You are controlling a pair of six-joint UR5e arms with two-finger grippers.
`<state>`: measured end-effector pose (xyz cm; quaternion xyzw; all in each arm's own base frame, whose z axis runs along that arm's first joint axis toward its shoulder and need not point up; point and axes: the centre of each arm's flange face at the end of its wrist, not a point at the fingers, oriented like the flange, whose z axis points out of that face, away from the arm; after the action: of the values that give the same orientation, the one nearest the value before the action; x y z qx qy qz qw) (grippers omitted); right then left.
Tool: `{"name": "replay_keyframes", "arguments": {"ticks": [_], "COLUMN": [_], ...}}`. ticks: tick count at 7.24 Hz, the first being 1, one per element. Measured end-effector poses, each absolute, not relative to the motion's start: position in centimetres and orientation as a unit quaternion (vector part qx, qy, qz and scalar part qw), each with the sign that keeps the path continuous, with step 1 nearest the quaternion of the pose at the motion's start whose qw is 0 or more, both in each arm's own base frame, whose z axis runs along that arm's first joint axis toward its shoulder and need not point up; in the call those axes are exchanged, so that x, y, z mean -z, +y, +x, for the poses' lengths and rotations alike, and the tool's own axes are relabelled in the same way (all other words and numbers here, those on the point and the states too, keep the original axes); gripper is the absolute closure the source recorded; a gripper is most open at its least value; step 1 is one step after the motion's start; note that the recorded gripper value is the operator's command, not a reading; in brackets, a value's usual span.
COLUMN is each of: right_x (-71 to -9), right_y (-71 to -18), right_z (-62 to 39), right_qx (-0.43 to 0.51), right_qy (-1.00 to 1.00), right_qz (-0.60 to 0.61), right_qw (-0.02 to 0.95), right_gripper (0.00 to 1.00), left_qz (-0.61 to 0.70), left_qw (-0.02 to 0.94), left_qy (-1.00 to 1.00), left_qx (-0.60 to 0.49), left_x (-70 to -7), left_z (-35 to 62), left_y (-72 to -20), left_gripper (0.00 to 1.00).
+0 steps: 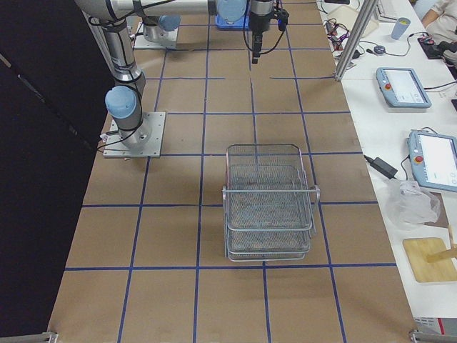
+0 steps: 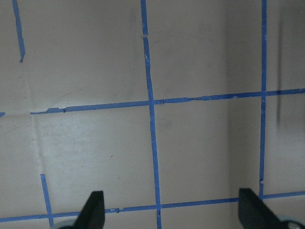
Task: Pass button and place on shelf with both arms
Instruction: 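Lower the left gripper to the red push button and close on it, then lift the red push button with the left gripper toward the right gripper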
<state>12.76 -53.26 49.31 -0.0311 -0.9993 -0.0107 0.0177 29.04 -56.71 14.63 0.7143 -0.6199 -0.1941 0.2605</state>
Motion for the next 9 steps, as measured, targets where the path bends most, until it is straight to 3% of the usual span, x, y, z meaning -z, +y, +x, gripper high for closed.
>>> {"name": "replay_keyframes", "arguments": {"ticks": [2,3,4,6,9], "right_x": [-49.31,-49.31,-49.31,-49.31,-49.28], "right_y": [-53.27,-53.27,-53.27,-53.27,-53.29], "right_z": [12.76,12.75,12.74,12.74,12.75], "right_qx": [0.011,0.011,0.011,0.011,0.011], "right_qy": [-0.999,-0.999,-0.999,-0.999,-0.999], "right_qz": [-0.032,-0.032,-0.032,-0.031,-0.032], "right_qw": [0.017,0.017,0.017,0.017,0.017], "right_gripper": [0.00,0.00,0.00,0.00,0.00], "left_qz": [0.711,0.709,0.707,0.705,0.705], "left_qw": [0.261,0.262,0.263,0.264,0.265], "left_qy": [-0.623,-0.625,-0.628,-0.629,-0.628], "left_qx": [0.194,0.194,0.193,0.193,0.197], "left_x": [-14.55,-14.46,-14.37,-14.35,-14.32], "left_z": [28.96,28.96,28.96,28.97,28.89], "left_y": [-56.70,-56.70,-56.70,-56.74,-56.68], "left_gripper": [0.07,0.32,0.74,0.98,1.00]}}
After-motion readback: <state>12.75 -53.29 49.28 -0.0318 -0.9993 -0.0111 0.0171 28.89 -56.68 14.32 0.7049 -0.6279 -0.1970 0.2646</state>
